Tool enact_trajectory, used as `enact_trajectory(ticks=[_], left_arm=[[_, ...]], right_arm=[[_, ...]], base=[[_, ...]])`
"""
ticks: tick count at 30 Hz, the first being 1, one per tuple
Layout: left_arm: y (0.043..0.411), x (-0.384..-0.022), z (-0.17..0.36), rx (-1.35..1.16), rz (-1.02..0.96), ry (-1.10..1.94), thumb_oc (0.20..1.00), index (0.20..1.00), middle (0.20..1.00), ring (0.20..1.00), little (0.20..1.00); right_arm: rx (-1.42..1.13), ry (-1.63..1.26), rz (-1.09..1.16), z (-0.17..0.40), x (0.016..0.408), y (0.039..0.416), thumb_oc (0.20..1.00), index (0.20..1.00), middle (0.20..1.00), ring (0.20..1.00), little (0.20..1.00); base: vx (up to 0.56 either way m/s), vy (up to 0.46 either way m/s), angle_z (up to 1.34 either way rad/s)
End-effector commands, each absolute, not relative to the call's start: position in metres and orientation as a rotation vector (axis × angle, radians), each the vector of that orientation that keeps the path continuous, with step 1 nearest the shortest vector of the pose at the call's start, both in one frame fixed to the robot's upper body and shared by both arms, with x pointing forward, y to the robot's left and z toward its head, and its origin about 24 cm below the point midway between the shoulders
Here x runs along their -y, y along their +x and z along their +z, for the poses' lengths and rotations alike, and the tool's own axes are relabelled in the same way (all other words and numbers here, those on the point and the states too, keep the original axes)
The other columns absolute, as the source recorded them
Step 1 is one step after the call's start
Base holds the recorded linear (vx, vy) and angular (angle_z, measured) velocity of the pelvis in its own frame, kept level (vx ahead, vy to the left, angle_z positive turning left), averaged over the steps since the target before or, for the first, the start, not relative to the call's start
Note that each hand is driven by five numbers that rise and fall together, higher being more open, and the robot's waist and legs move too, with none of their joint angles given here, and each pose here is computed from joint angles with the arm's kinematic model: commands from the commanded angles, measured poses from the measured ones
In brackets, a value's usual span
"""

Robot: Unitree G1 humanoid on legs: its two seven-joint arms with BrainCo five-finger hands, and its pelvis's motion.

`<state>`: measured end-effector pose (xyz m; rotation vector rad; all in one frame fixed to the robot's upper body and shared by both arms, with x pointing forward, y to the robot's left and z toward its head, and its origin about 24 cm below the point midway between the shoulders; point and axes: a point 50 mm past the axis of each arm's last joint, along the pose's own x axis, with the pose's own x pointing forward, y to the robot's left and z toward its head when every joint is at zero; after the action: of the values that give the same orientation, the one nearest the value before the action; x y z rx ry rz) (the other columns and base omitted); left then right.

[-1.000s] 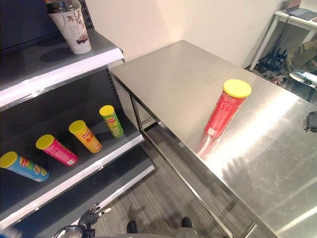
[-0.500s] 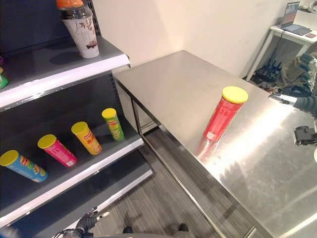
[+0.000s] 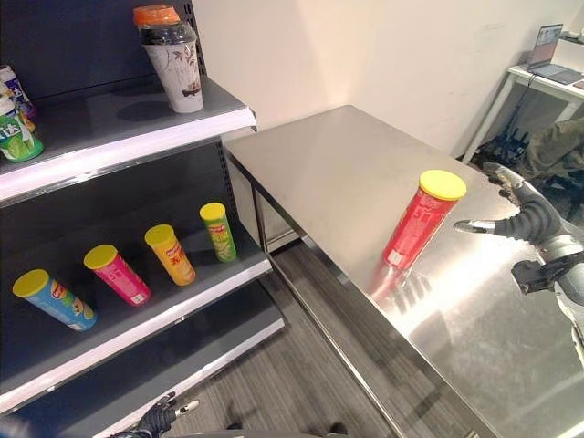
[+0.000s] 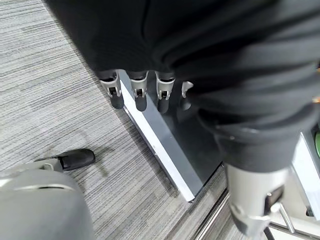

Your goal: Put the goods on the table back onto the shelves and tidy them up.

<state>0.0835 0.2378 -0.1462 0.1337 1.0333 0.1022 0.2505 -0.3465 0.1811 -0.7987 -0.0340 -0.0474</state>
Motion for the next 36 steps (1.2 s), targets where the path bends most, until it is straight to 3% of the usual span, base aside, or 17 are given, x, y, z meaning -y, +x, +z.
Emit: enact_trajectory(ticks=[1, 24, 26, 32, 33, 34, 35, 36], left_arm=[[0.114, -0.256, -0.133, -0.94, 0.102, 0.224, 1.0, 1.0, 1.0, 1.0, 1.0], [0.107, -0.253, -0.135, -0.958, 0.108, 0.196, 1.0, 1.0, 1.0, 1.0, 1.0], [0.107, -0.253, -0.135, -0.958, 0.083, 0.203, 1.0, 1.0, 1.0, 1.0, 1.0], [0.108, -0.254, -0.135, -0.954, 0.079, 0.209, 1.0, 1.0, 1.0, 1.0, 1.0], [0.108, -0.254, -0.135, -0.962, 0.079, 0.212, 1.0, 1.0, 1.0, 1.0, 1.0], [0.107, -0.254, -0.136, -0.965, 0.076, 0.213, 1.0, 1.0, 1.0, 1.0, 1.0], [0.107, -0.254, -0.136, -0.964, 0.074, 0.213, 1.0, 1.0, 1.0, 1.0, 1.0], [0.107, -0.254, -0.136, -0.964, 0.075, 0.213, 1.0, 1.0, 1.0, 1.0, 1.0]], right_arm=[[0.216, -0.822, -0.126, 0.226, 0.344, 0.265, 1.0, 1.0, 1.0, 1.0, 1.0], [0.209, -0.747, -0.099, 0.224, 0.338, 0.281, 1.0, 1.0, 1.0, 1.0, 1.0], [0.103, -0.789, 0.034, 0.215, 0.335, 0.279, 1.0, 1.0, 1.0, 1.0, 1.0], [0.054, -0.848, 0.051, 0.216, 0.338, 0.279, 1.0, 1.0, 1.0, 1.0, 1.0], [0.029, -0.866, 0.09, 0.217, 0.336, 0.279, 0.536, 0.536, 0.536, 0.536, 0.536], [0.024, -0.87, 0.105, 0.216, 0.334, 0.278, 0.435, 0.435, 0.435, 0.435, 0.435], [0.02, -0.882, 0.11, 0.217, 0.334, 0.279, 0.2, 0.2, 0.2, 0.2, 0.2], [0.02, -0.882, 0.11, 0.218, 0.334, 0.279, 0.2, 0.2, 0.2, 0.2, 0.2]], base=[[0.01, -0.013, 0.09], [0.0, -0.006, 0.05], [-0.01, -0.004, 0.02], [0.0, 0.0, 0.01], [0.0, 0.0, 0.0], [0.0, 0.0, 0.0], [0.0, 0.0, 0.0], [0.0, 0.0, 0.0]])
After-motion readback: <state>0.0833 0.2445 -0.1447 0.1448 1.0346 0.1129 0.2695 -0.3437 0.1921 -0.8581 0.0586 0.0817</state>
